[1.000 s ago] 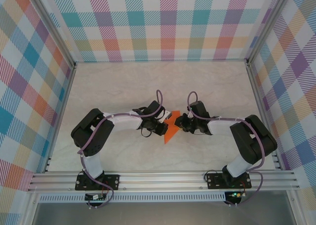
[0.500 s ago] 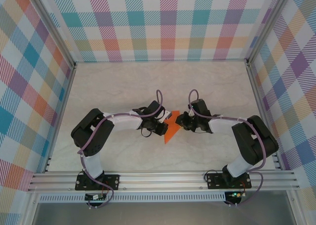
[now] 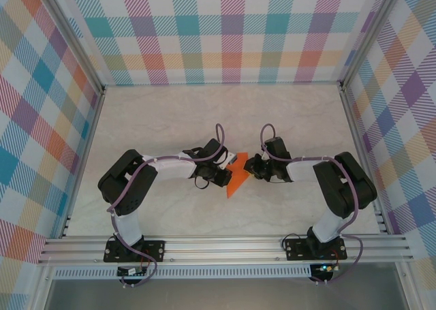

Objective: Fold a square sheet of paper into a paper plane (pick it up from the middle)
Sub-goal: Third fold the triangle at the center of the table.

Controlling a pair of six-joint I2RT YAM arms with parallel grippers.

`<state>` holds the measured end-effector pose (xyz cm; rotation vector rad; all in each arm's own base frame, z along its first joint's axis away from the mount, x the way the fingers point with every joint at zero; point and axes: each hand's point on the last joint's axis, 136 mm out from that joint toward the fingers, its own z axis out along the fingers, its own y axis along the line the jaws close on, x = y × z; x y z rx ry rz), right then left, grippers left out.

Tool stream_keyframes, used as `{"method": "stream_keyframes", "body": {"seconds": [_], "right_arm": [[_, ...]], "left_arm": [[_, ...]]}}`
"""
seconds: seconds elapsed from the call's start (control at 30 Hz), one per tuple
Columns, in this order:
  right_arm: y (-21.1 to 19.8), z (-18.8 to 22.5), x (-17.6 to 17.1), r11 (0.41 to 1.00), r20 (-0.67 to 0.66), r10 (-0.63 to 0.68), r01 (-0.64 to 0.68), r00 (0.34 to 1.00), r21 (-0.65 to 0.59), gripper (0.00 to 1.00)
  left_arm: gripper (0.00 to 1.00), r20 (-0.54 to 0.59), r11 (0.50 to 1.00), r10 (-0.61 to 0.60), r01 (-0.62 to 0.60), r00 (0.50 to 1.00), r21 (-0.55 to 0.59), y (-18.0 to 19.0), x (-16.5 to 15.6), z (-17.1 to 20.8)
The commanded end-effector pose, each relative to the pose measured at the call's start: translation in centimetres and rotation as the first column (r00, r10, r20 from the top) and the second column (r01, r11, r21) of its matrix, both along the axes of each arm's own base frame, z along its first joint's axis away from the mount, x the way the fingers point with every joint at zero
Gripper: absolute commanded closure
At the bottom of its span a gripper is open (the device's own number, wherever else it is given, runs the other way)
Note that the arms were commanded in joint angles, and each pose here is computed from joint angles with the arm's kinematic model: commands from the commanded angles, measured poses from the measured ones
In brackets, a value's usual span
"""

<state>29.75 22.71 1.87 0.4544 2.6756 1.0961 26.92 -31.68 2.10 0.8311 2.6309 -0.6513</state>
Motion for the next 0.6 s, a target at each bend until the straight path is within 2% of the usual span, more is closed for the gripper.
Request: {"method": "stream_keyframes", "body": {"seconds": [0.0,0.13,0.23,0.43,0.57], "right_arm": [[-0.5,0.3,-0.5,0.999,0.0,0.006,-0.006,1.0,-0.037,0.82],[0.4,3.6,-0.3,0.998,0.062,0.058,-0.059,0.996,0.012,0.81],[1.5,4.2,-0.8,0.992,0.058,0.094,-0.098,0.994,0.081,0.8],[2.1,1.9,-1.2,0.988,-0.025,0.132,-0.129,0.991,0.087,0.79],[0.9,-1.1,-1.9,0.994,-0.111,0.113,-0.114,0.987,0.0,0.8]], "left_arm": [[1.0,-0.049,0.995,0.024,-0.019,0.998,0.098,2.4,-0.6,-1.9],[1.0,-0.048,0.995,0.027,-0.022,0.998,0.097,2.4,-0.6,-1.8],[1.0,-0.047,0.995,0.029,-0.024,0.998,0.092,2.3,-0.5,-1.7],[1.0,-0.046,0.996,0.034,-0.03,0.998,0.083,2.0,-0.3,-1.4],[0.98,-0.042,0.995,0.052,-0.049,0.998,0.084,2.1,-0.1,-1.1]]}}
